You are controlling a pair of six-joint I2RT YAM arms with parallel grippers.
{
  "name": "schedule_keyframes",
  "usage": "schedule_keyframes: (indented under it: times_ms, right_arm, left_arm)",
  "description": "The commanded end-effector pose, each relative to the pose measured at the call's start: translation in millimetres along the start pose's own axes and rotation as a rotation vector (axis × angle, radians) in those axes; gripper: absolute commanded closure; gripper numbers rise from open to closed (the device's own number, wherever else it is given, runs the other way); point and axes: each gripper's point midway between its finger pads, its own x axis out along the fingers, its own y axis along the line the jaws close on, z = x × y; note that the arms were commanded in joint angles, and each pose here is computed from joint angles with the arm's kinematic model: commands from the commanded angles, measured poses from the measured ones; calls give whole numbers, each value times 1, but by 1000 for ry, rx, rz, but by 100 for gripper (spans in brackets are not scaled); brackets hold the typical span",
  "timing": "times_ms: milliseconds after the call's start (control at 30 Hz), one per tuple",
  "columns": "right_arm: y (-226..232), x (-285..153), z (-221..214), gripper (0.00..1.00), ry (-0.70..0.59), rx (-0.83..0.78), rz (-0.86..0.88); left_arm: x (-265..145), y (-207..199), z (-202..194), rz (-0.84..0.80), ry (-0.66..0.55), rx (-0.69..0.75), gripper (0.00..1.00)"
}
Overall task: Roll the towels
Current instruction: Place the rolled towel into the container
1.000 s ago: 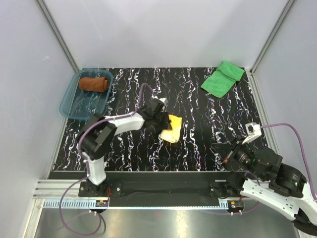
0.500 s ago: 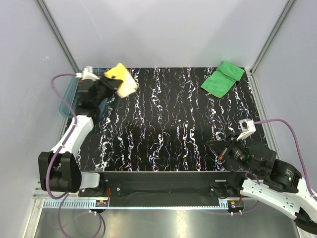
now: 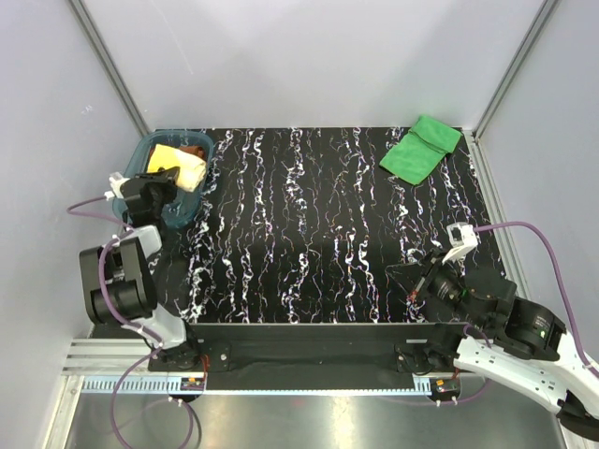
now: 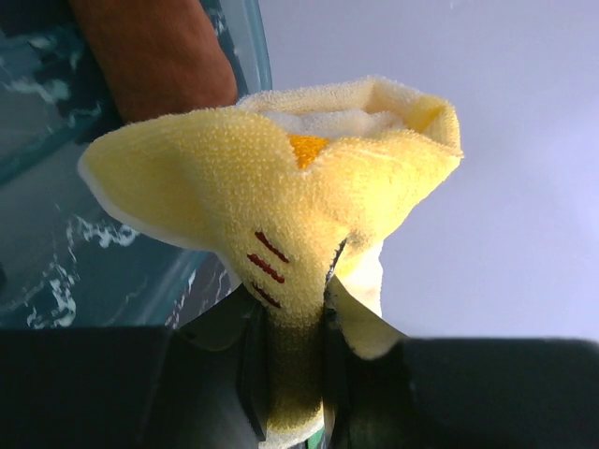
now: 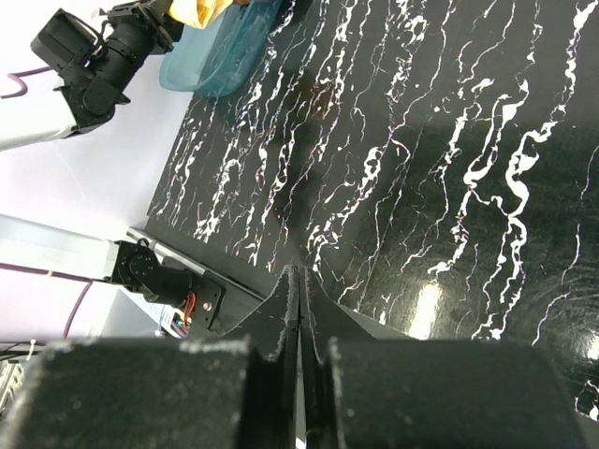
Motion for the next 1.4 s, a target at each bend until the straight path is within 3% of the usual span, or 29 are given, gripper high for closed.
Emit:
schedule_keyframes:
  times_ms: [0, 200, 400, 600, 733, 800, 867, 1200, 1367]
  right_arm:
    - [1, -8, 7, 100, -15, 16, -4]
    - [-6, -9, 8, 100, -20, 10, -29]
    - [-4, 4, 1, 100, -1, 1, -35]
    - [1, 14, 1, 100, 4, -18, -39]
    - [4, 19, 1, 100, 8, -25, -38]
    - [6, 21, 1, 100, 9, -22, -34]
    - [6, 22, 1, 100, 9, -21, -30]
    - [8, 17, 4, 100, 5, -16, -24]
    - [10, 16, 6, 100, 6, -15, -21]
  left_arm:
    - [13, -35, 45, -133, -137, -17, 100]
    - [45, -17, 60, -89, -131, 41, 100]
    - [81, 24, 48, 22, -34, 33, 100]
    - [89, 62, 38, 186, 13, -17, 91]
    - [82, 89, 37, 366, 20, -9, 65]
    - [83, 93, 35, 383, 32, -7, 43]
    - [84, 104, 30, 430, 57, -20, 34]
    - [61, 123, 20, 628, 93, -129, 26]
    - [40, 94, 31, 602, 48, -127, 24]
